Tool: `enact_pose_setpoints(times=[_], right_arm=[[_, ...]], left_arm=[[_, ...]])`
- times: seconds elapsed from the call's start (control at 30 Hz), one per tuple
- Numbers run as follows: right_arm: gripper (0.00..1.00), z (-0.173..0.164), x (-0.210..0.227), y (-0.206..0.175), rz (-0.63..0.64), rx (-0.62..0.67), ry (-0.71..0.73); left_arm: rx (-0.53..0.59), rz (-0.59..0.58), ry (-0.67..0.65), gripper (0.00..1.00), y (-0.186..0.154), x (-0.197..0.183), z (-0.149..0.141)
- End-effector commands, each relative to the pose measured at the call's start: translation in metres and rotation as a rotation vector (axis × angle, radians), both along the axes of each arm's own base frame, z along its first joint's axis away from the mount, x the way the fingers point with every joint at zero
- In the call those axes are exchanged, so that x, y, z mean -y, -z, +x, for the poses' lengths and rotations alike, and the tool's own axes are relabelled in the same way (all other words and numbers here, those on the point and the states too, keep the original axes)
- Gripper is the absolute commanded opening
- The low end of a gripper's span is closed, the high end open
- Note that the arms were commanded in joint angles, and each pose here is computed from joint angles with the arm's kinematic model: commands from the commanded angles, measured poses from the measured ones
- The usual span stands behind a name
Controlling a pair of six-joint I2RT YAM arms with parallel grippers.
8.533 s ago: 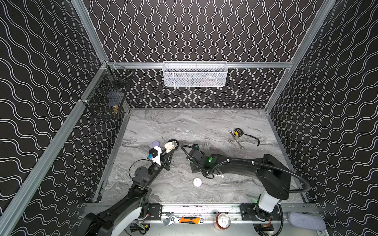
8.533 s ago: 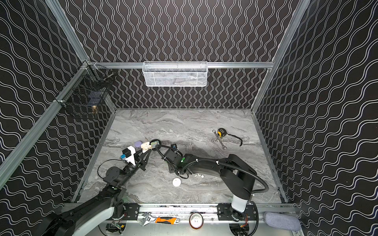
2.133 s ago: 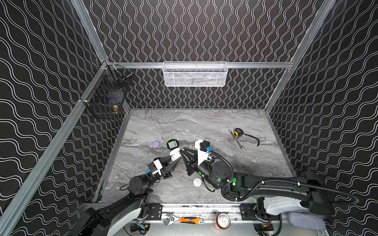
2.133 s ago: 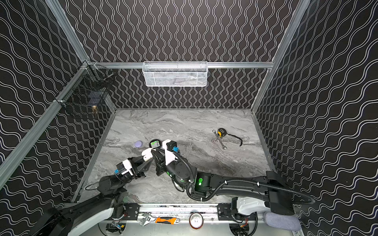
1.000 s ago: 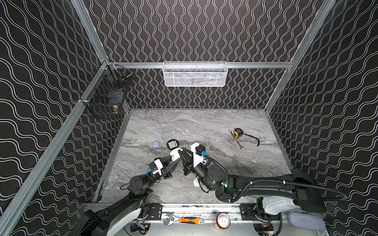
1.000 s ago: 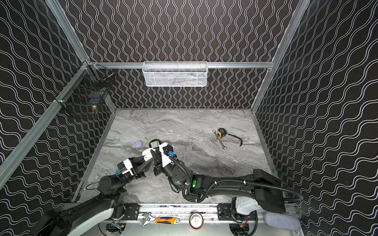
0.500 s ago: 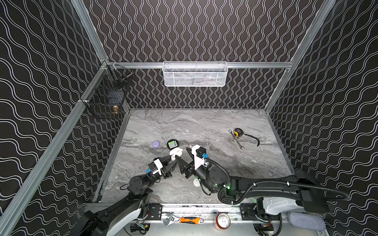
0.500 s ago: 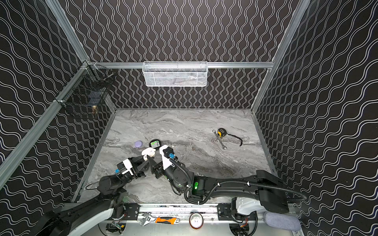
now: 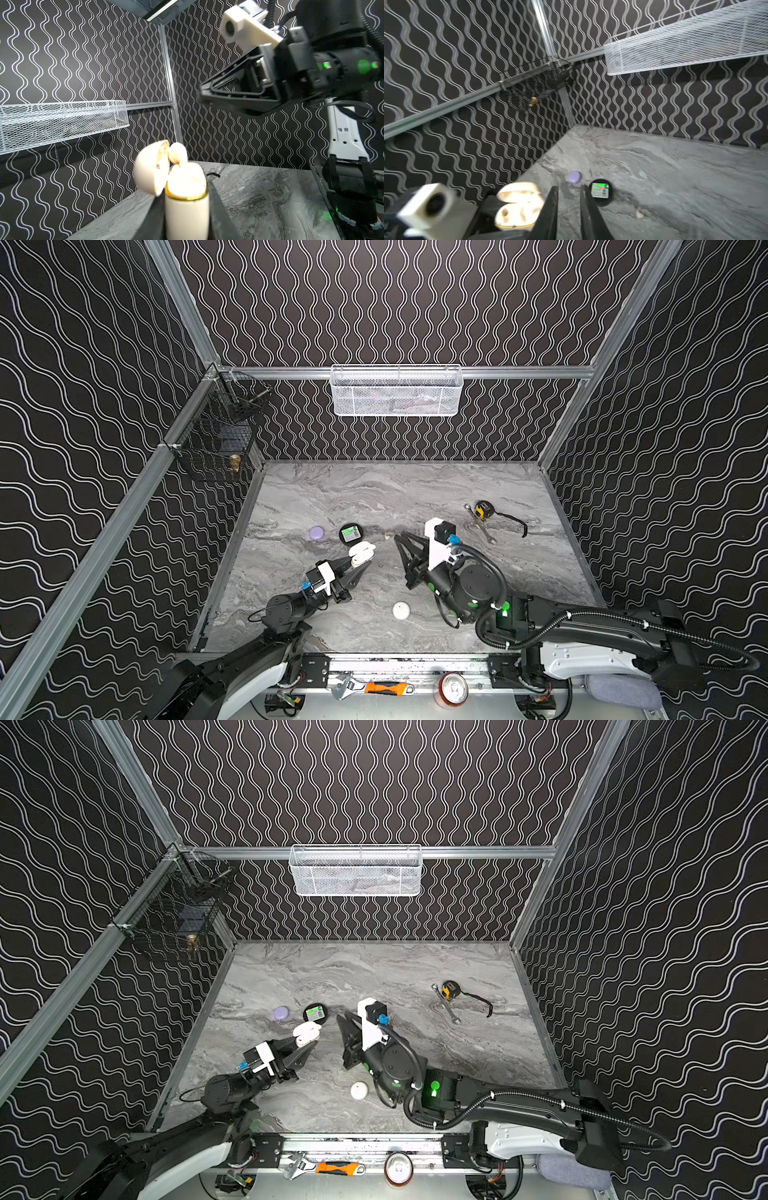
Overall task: Insert wireless bluetooth earbuds into charging case
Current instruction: Insert the wireless bluetooth earbud into the charging case.
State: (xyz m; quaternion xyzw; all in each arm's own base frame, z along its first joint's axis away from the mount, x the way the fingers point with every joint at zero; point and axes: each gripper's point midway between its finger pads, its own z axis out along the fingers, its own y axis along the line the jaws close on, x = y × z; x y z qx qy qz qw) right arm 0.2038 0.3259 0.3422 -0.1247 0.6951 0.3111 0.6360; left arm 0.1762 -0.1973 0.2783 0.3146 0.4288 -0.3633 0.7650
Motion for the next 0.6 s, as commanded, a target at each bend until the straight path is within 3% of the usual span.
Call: enact_pose_setpoints(times=[0.0,0.1,0.57], right_arm=[[0.21,0.013,-0.002,0.03,-0.084,-0.1,-0.015],[0.2,0.023,-0.01,0.039,-0.108,-0.142,-0.038],[0.18,0.009,-0.043,0.043,-0.122,-0.149,-0.186]], left_arm=[[0.046,0.008,0.071,0.0,-0.001,0.004,-0.016],[0.049,0.014,0.073,0.0,0.0,0.005,-0.016],[0.041,0.012,0.056,0.0,0.001,0.004,-0.013]])
